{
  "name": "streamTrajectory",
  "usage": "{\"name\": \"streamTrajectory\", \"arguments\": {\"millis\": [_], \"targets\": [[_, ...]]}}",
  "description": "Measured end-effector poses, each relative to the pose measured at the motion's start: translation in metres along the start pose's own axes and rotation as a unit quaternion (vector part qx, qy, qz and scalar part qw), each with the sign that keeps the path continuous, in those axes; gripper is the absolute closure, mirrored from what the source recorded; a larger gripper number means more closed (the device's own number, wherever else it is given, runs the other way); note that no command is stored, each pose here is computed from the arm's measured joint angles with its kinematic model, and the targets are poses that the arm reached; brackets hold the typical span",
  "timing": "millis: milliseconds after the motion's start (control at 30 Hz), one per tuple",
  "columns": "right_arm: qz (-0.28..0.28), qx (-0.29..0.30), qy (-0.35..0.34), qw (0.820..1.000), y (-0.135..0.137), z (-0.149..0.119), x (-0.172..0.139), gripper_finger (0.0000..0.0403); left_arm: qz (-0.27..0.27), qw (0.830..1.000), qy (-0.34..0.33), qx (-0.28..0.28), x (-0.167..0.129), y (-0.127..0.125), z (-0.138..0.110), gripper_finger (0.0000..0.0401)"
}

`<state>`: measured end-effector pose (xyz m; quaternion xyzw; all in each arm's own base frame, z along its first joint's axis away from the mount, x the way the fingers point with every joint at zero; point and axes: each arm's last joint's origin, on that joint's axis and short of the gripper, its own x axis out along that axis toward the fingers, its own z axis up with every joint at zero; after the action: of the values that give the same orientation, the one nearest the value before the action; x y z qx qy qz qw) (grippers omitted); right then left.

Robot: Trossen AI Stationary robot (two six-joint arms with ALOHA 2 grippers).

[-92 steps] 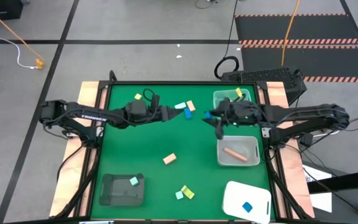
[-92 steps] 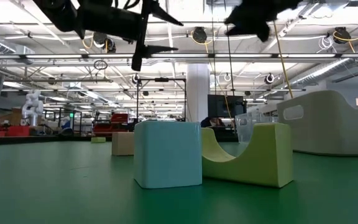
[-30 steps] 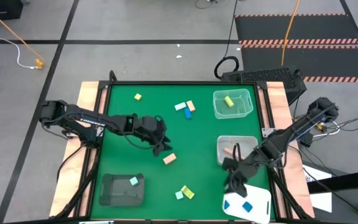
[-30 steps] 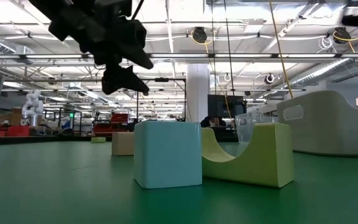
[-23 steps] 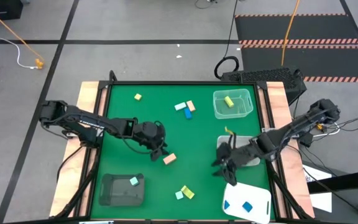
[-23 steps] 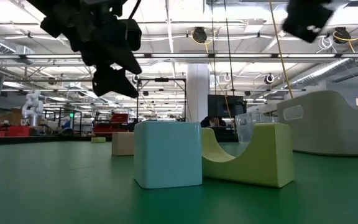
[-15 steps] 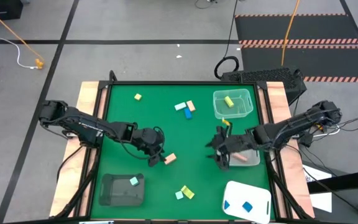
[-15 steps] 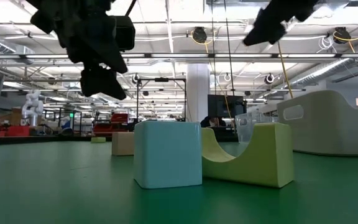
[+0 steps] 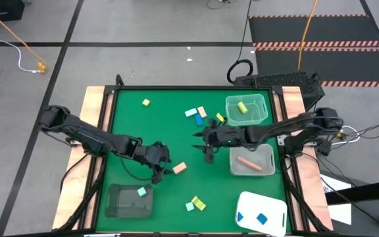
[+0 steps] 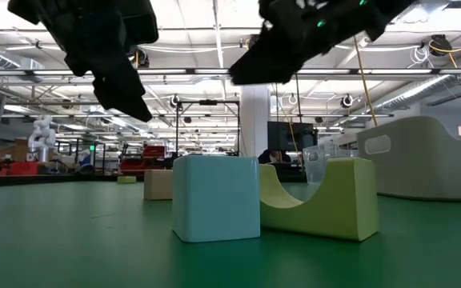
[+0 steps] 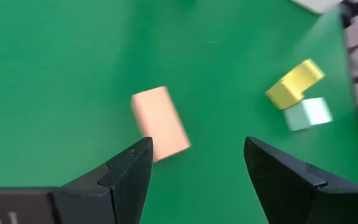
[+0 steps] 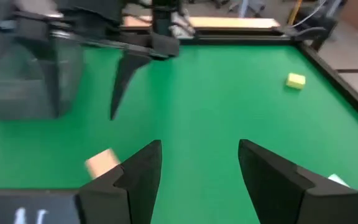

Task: Sort & place blocks by color
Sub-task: Put the bottom pink block into the gray bin

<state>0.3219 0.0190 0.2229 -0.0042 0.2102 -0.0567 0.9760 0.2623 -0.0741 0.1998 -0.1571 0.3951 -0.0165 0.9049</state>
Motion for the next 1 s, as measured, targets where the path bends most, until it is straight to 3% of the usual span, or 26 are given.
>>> {"name": "streamTrajectory", "arguments": {"millis": [433,633,833,1000], "targets": [[0.104,0.007,-0.013,0.994,0.009,-0.045,0.063,0.0200,0.115,0.993,0.033,0.004,-0.043,0.003,-0.019,0.0148],[0.179,0.026,-0.026,0.983,0.020,-0.063,0.079,0.0200,0.131,0.991,0.014,-0.003,-0.051,0.005,-0.017,0.0148],[0.222,-0.023,-0.031,0.974,0.035,-0.063,0.095,0.0200,0.135,0.991,0.013,-0.006,-0.051,0.006,-0.017,0.0148],[0.236,-0.040,0.031,0.970,0.041,-0.057,0.107,0.0200,0.136,0.990,0.009,-0.041,-0.050,0.006,-0.017,0.0148]]}}
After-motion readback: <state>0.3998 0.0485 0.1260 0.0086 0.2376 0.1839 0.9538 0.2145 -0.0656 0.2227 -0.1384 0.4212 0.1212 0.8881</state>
